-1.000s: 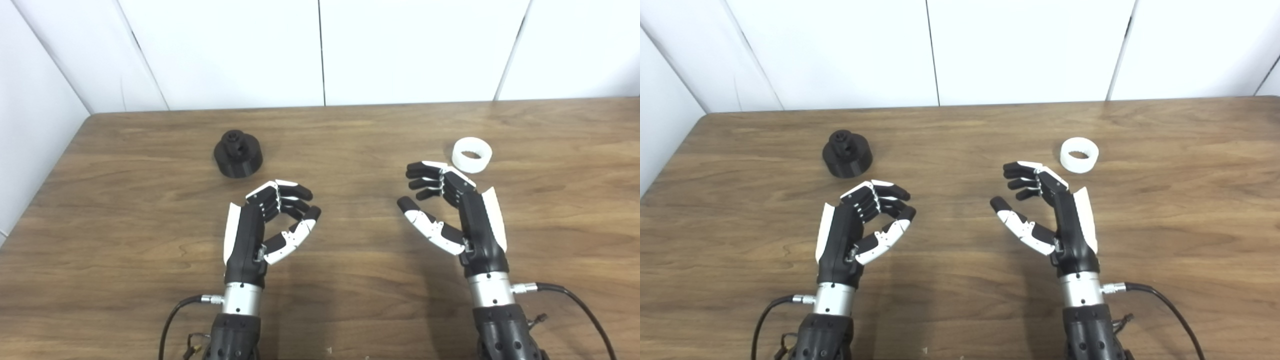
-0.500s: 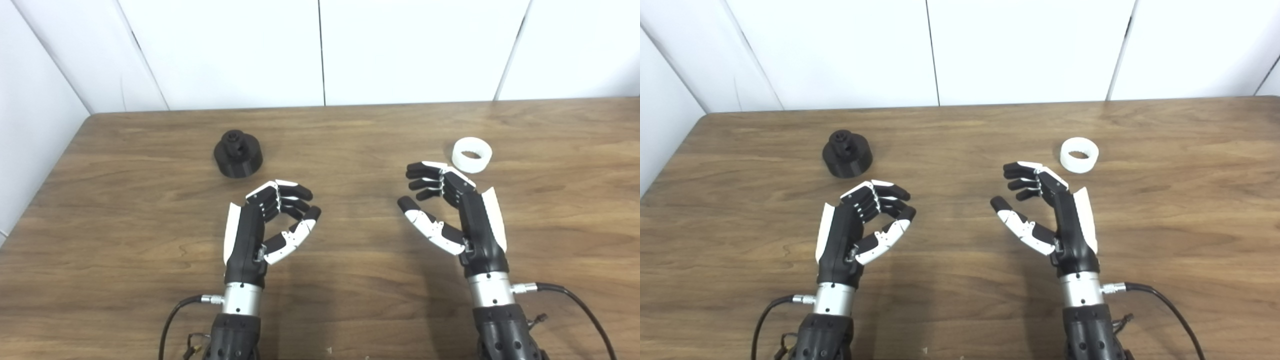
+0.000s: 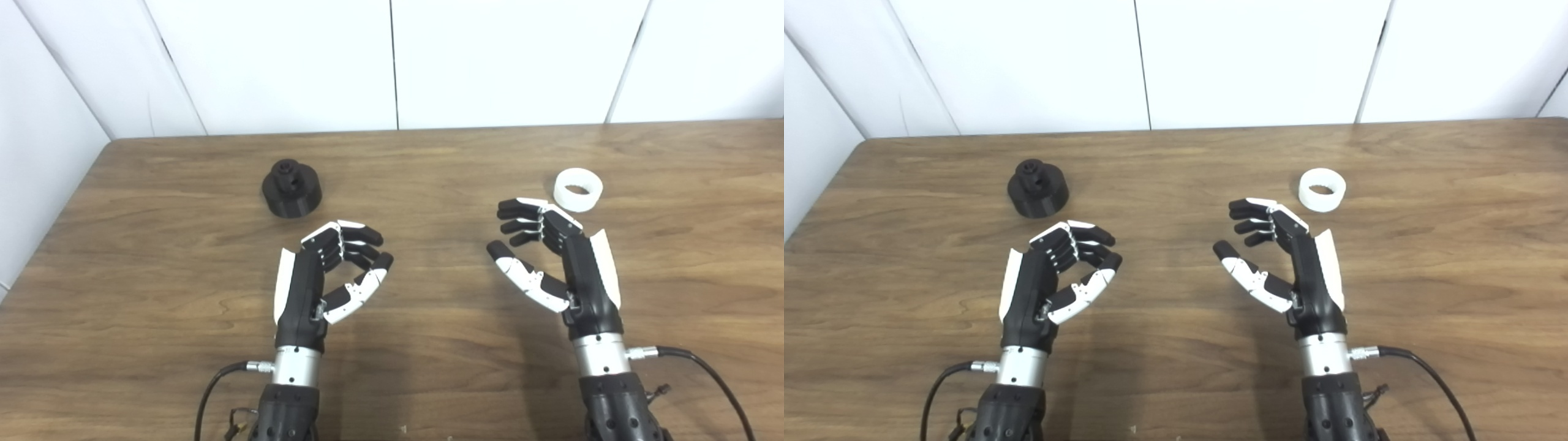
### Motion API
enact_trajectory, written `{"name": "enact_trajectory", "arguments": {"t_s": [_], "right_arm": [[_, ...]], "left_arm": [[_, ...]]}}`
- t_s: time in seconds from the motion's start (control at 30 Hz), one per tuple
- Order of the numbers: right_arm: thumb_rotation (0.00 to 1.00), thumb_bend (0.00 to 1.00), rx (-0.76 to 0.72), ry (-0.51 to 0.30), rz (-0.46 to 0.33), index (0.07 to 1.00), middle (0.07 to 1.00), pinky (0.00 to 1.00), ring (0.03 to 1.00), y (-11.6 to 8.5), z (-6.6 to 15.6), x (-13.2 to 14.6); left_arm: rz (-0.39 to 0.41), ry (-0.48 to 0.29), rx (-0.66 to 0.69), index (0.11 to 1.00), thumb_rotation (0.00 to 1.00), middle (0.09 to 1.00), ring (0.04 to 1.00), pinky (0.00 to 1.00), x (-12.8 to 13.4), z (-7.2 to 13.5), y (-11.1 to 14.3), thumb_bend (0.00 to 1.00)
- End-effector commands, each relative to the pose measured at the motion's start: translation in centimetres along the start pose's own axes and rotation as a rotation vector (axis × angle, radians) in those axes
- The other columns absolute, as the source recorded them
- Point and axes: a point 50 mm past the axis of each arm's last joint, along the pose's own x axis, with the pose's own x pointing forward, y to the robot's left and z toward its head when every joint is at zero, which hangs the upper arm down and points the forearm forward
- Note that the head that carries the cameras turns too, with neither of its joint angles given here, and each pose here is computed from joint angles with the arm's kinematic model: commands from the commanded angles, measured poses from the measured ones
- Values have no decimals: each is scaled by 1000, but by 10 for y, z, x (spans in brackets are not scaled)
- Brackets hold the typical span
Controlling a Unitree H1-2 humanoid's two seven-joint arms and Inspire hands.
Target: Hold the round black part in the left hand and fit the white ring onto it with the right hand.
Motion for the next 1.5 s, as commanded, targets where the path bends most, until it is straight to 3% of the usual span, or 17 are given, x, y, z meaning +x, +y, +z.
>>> {"name": "enact_trajectory", "arguments": {"t_s": [0.0,1.47], "right_arm": [[390,517,45,16,-24,669,667,533,620,9,5,-17],[411,517,37,27,-22,665,667,533,617,9,4,-19]], "left_arm": [[3,-42,3,493,60,567,509,428,0,7,2,499],[1,-44,6,493,58,566,510,433,-1,6,2,499]]}}
